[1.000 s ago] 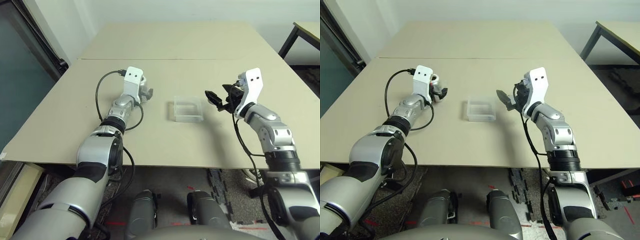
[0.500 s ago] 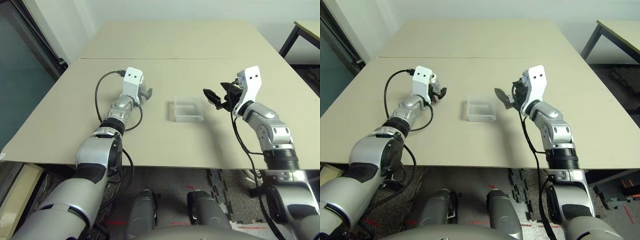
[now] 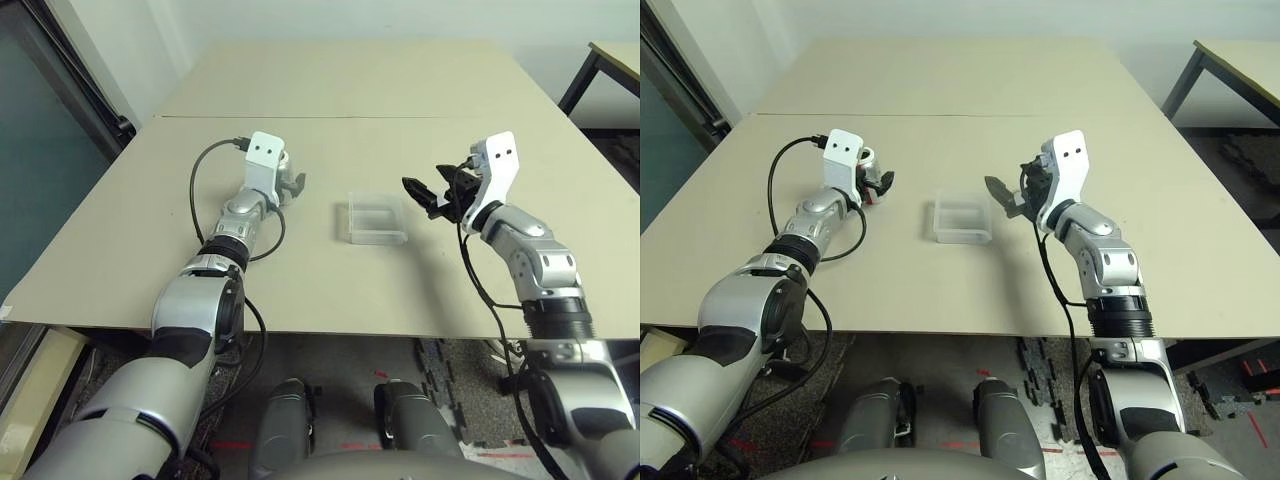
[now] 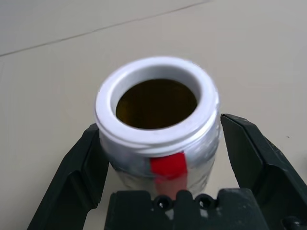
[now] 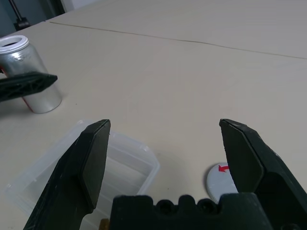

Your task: Pour the medicine from the bottle into the box.

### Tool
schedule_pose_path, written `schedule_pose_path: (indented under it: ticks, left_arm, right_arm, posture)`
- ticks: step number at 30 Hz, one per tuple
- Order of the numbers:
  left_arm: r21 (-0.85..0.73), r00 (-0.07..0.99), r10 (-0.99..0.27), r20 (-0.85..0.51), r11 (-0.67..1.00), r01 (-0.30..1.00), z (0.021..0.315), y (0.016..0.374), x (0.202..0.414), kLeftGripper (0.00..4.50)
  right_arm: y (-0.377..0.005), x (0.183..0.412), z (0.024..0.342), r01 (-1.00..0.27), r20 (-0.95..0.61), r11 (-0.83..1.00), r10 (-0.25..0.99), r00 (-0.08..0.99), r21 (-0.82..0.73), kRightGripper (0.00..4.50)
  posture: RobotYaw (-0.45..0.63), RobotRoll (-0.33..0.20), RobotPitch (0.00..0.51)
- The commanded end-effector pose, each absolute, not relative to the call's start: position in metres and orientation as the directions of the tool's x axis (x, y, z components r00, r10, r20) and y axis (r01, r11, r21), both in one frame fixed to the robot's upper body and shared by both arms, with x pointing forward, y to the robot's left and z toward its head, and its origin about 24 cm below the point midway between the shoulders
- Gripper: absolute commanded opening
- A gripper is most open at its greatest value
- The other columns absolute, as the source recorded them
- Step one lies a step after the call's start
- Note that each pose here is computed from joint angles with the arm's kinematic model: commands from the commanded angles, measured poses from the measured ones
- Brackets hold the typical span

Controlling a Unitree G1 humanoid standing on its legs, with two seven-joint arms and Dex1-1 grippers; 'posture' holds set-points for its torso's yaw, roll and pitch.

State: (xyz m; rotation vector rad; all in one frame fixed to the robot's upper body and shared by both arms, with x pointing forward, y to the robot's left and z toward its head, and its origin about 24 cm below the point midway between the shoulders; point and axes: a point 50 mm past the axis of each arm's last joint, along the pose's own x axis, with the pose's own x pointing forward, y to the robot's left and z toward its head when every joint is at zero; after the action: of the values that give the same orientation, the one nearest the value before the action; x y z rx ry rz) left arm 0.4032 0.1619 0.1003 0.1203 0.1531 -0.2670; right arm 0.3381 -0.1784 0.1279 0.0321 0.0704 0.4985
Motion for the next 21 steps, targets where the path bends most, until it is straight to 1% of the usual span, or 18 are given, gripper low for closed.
schedule_pose_path:
  ticks: [1, 4, 14, 21]
  left_arm:
    - [0.077, 0.958, -0.247, -0.145, 0.963, 0.260, 0.098, 0.168, 0.400, 4.48]
    - [0.061, 0.958, -0.250, -0.139, 0.964, 0.260, 0.096, 0.170, 0.399, 4.48]
    - [0.016, 0.962, -0.250, -0.111, 0.967, 0.253, 0.091, 0.178, 0.390, 4.48]
    - [-0.012, 0.947, -0.297, -0.120, 0.955, 0.298, 0.085, 0.171, 0.379, 4.48]
  right_arm:
    - [-0.178, 0.336, 0.125, -0.478, -0.065, 0.876, 0.482, 0.874, 0.066, 4.50]
    - [-0.177, 0.335, 0.124, -0.478, -0.066, 0.876, 0.482, 0.874, 0.070, 4.50]
    - [-0.178, 0.333, 0.122, -0.474, -0.071, 0.877, 0.479, 0.875, 0.082, 4.50]
    - [-0.179, 0.332, 0.119, -0.467, -0.077, 0.879, 0.474, 0.877, 0.092, 4.50]
  posture:
    - [-0.04, 0.000, 0.083]
    - [-0.01, 0.000, 0.088]
    - [0.00, 0.000, 0.100]
    - [0.01, 0.000, 0.105]
